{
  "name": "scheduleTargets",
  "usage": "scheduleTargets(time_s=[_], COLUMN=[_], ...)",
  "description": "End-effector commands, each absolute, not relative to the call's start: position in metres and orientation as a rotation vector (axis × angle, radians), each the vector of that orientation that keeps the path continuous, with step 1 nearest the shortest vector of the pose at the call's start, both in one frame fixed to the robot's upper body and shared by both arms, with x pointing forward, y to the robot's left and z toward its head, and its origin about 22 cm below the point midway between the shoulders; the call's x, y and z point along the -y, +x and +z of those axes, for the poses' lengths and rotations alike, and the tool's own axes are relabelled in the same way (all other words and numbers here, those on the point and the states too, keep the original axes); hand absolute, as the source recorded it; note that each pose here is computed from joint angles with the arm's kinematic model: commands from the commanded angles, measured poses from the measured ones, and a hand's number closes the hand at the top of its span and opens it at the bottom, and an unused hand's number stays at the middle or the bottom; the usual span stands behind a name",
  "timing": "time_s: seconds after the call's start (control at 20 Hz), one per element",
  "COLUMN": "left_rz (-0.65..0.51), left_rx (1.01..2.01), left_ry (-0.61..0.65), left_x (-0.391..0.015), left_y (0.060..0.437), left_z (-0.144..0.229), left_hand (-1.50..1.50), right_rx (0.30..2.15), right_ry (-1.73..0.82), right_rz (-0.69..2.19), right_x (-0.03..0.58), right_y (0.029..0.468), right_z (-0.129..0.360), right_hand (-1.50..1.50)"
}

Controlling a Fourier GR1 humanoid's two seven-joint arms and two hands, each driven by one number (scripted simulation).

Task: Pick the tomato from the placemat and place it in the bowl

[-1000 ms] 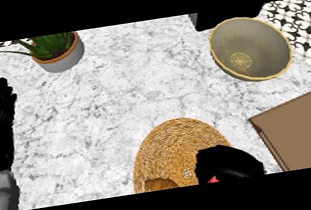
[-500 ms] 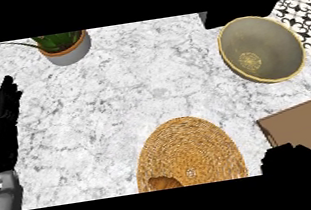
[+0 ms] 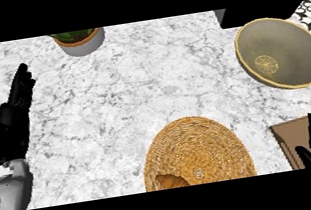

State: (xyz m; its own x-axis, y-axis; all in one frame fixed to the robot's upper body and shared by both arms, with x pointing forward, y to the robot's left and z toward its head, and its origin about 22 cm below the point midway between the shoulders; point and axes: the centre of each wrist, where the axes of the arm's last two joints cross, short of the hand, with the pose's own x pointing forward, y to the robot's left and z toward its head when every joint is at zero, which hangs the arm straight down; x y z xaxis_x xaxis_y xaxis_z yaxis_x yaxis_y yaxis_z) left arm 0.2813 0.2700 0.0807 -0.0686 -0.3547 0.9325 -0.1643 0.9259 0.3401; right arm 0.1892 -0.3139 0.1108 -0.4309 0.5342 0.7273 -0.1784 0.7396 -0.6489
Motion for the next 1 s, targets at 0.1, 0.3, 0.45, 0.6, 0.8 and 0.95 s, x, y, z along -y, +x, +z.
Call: scheduleTargets(time_s=[0.1,0.3,0.45,0.6,0.8,0.95], left_rz=[-0.188,-0.173,-0.183,-0.183,-0.183,-0.223], left_rx=[1.643,1.659,1.664,1.668,1.667,1.674], left_ry=[0.388,0.391,0.367,0.373,0.368,0.346], left_x=[-0.271,-0.256,-0.244,-0.251,-0.266,-0.244], left_y=[0.279,0.294,0.291,0.287,0.289,0.291], left_z=[0.076,0.07,0.088,0.083,0.084,0.074], left_hand=[0.0,0.0,0.0,0.0,0.0,0.0], right_rx=[1.907,1.914,1.906,1.901,1.893,1.855], right_ry=[-0.319,-0.447,-0.589,-0.725,-0.826,-0.857], right_rz=[0.627,0.665,0.668,0.748,0.767,0.755], right_x=[0.36,0.368,0.363,0.368,0.384,0.369], right_y=[0.247,0.292,0.318,0.335,0.361,0.374], right_z=[0.108,0.111,0.094,0.086,0.081,0.046], right_hand=[1.5,1.5,1.5,1.5,1.5,1.5])
